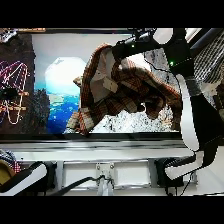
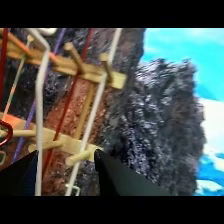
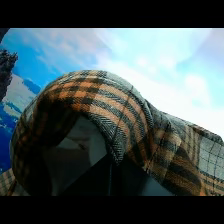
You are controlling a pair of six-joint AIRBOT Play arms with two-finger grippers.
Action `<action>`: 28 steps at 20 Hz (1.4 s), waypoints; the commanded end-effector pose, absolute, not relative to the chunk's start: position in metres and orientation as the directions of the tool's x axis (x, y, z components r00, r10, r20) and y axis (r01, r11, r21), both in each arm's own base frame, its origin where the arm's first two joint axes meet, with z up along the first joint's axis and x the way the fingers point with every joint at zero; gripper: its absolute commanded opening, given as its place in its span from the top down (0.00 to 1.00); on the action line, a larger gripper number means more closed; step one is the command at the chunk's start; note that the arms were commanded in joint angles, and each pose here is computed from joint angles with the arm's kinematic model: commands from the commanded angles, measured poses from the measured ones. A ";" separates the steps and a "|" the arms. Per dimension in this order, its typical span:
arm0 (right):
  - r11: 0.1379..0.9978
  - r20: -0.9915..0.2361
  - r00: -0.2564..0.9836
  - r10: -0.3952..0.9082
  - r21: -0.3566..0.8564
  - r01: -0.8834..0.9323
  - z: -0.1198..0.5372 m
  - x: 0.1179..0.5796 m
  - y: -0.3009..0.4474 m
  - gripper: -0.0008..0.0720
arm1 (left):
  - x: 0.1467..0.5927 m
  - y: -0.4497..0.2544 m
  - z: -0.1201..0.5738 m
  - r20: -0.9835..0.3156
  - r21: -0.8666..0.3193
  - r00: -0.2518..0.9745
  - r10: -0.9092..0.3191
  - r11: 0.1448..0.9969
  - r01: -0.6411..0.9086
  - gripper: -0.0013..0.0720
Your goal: Fold the clothes and pants, and hang the long-sleeved shirts on hangers.
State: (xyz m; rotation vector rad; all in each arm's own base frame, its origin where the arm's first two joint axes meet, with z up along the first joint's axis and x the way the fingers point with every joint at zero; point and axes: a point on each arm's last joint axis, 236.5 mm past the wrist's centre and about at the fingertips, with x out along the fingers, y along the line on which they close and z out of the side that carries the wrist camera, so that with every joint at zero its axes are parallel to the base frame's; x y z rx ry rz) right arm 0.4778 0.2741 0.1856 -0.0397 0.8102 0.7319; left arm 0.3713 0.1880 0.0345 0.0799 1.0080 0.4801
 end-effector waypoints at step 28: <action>0.735 -0.696 0.404 0.593 0.263 -0.625 0.179 0.465 0.278 0.92 | 0.391 0.241 -0.027 -0.839 0.312 0.324 0.437 0.875 -0.371 0.73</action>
